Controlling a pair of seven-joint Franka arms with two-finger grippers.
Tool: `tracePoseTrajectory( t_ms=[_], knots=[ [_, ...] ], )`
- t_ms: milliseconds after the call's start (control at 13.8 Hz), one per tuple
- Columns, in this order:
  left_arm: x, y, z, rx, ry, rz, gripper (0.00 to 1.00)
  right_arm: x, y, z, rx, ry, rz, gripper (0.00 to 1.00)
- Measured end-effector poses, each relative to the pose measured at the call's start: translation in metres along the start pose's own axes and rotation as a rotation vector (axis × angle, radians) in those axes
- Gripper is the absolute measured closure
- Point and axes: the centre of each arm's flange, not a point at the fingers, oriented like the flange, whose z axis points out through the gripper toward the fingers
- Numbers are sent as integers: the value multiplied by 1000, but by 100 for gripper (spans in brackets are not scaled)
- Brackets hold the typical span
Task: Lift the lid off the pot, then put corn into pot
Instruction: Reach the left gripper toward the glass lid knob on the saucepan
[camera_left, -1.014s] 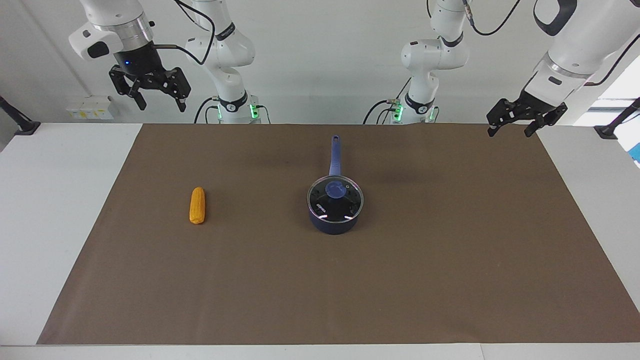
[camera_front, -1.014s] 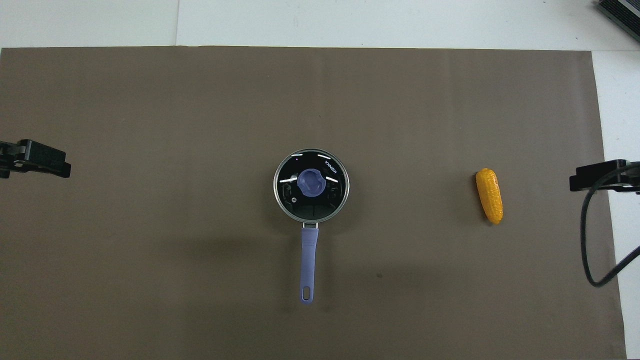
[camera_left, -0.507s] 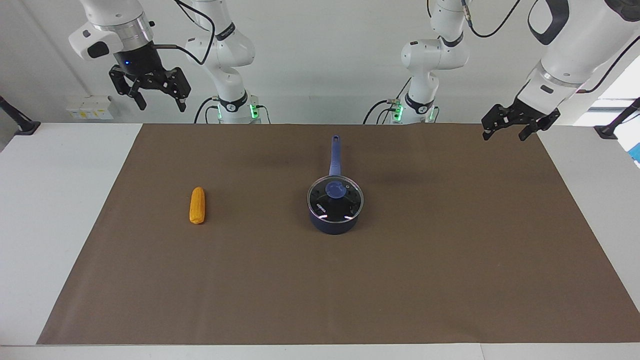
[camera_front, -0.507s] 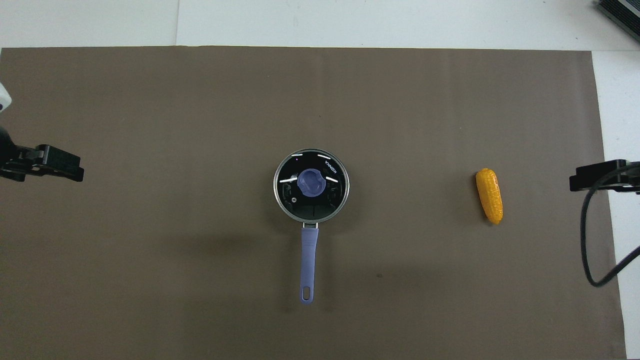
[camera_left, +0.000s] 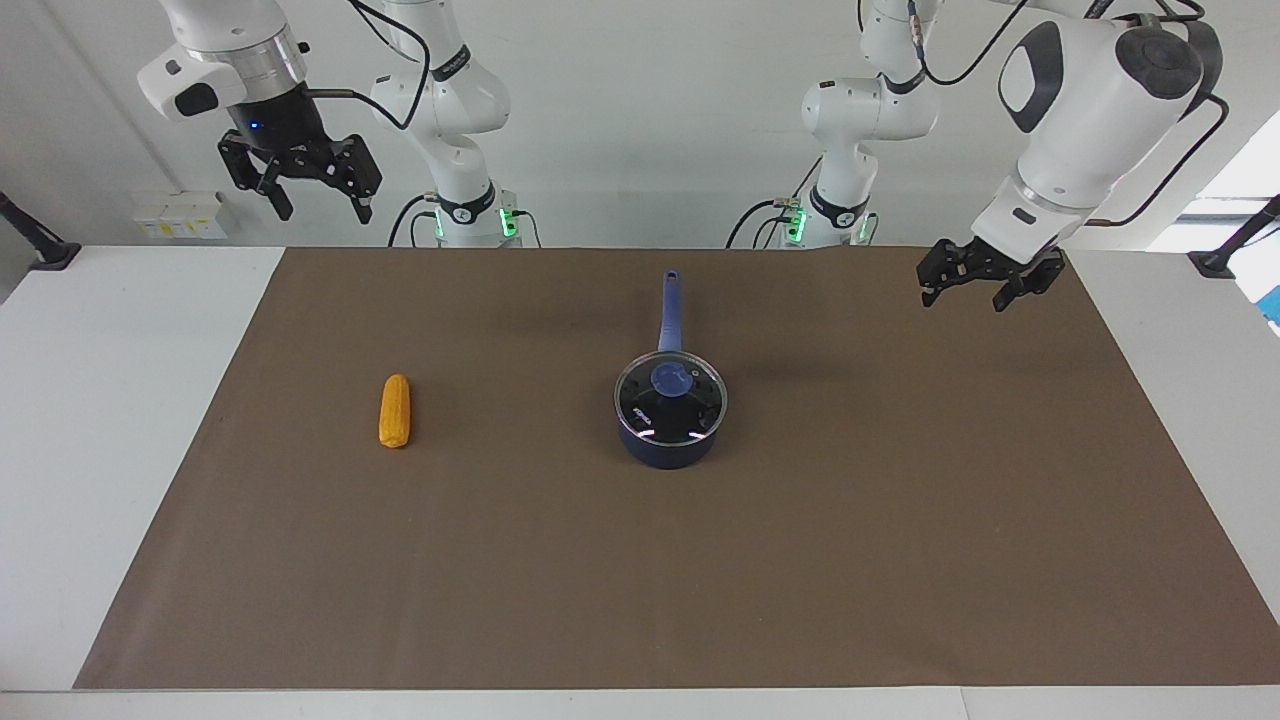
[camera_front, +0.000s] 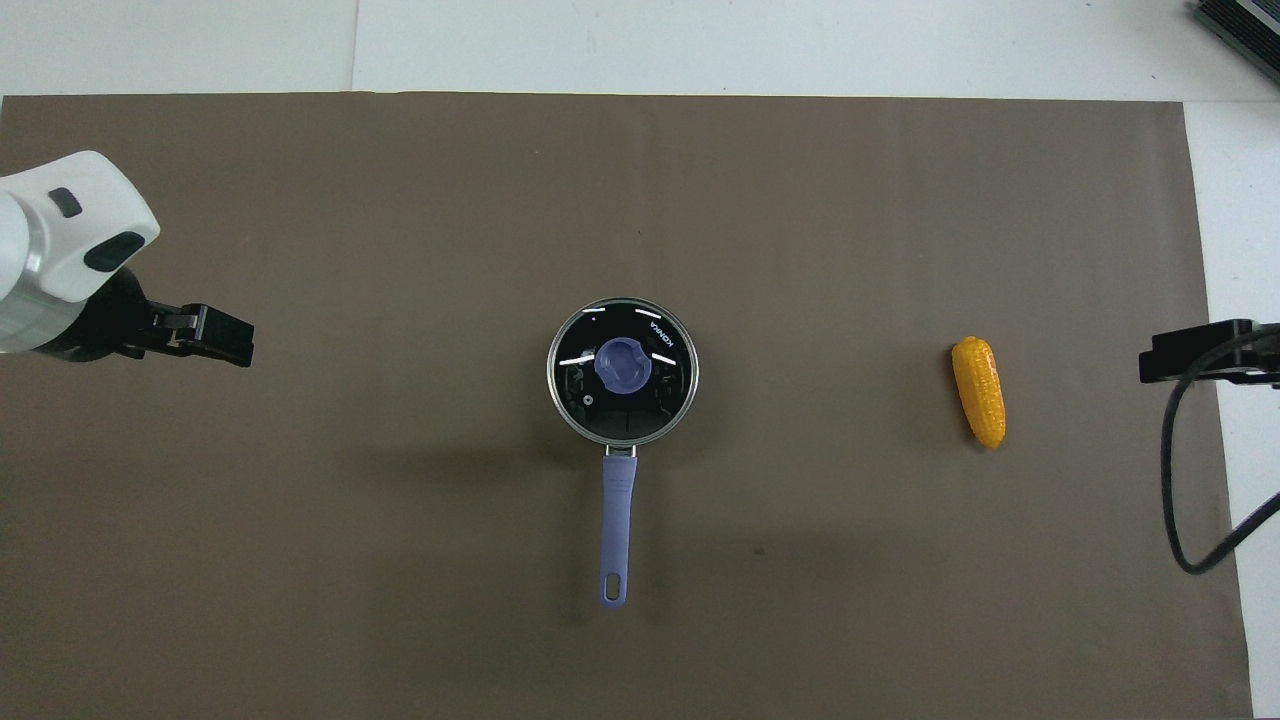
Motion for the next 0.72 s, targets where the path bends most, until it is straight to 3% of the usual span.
tracePoseTrajectory(
  t_ms=[507,724],
  knots=[
    [21,67,54,5,42,101,0,0,0,0,0,0,0,0],
    [31,119,82,5,50,104,0,0,0,0,0,0,0,0]
  ],
)
